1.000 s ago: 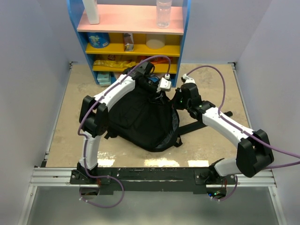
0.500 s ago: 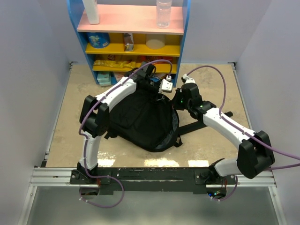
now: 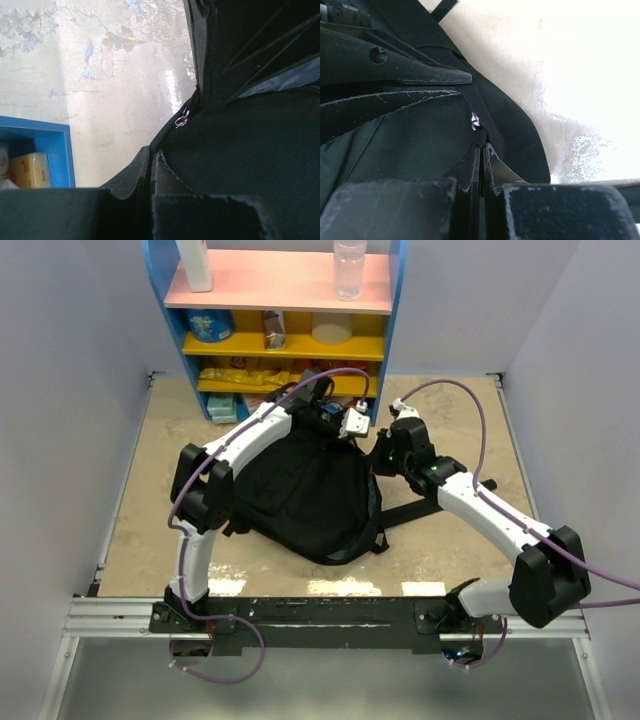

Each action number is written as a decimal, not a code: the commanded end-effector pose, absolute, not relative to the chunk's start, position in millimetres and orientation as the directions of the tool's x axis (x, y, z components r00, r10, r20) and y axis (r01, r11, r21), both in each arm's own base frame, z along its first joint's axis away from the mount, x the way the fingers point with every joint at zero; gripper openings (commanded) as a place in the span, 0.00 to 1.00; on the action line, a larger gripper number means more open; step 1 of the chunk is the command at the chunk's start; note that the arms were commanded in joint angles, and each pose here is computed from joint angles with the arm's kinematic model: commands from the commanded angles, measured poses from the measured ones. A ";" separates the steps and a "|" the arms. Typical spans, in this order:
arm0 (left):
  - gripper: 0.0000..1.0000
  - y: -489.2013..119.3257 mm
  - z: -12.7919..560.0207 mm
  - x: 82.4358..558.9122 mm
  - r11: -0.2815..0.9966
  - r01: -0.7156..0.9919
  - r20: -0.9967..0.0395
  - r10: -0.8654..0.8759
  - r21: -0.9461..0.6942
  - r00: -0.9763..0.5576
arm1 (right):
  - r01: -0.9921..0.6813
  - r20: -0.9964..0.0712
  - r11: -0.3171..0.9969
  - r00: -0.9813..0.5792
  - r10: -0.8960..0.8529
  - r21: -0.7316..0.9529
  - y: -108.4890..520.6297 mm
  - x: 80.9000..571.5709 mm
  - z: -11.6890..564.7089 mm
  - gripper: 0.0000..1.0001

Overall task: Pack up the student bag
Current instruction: Zip the student bag at the center of the board.

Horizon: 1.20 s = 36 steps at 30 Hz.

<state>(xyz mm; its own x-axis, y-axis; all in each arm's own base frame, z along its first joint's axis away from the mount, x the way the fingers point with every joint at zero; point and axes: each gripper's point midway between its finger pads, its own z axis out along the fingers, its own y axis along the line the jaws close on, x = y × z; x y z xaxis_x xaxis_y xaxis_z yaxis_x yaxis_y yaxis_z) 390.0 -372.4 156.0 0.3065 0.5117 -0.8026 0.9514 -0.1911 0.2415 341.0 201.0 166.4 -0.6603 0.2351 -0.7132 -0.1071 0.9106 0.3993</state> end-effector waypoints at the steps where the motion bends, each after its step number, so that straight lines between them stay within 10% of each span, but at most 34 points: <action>1: 0.00 -381.6 178.4 400.8 -0.184 0.932 -0.800 0.477 0.313 0.363 | -0.090 -0.750 0.926 -0.618 0.236 0.366 186.1 346.6 188.0 0.00; 12: 0.00 -380.7 197.2 464.0 0.164 0.917 -0.817 0.529 0.364 0.230 | -0.048 -0.739 0.942 -0.634 0.228 0.331 154.2 304.3 189.5 0.00; 32: 0.00 -290.4 139.0 501.2 0.357 0.891 -0.759 0.650 0.280 -0.022 | 0.023 -0.655 0.943 -0.713 0.248 0.332 143.8 274.8 163.3 0.00; 36: 0.49 -279.3 141.2 494.2 0.344 0.909 -0.768 0.639 0.237 -0.042 | 0.032 -0.658 0.948 -0.712 0.245 0.318 143.3 280.0 159.5 0.00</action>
<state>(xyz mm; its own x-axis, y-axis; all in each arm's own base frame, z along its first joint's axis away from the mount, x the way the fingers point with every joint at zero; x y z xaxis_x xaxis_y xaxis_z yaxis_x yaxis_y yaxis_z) 459.4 -337.1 143.4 0.0110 0.5733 -0.8193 0.9616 0.2187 0.1660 289.2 151.3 163.6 -0.6862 0.2587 -0.6799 0.0082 0.9373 0.3483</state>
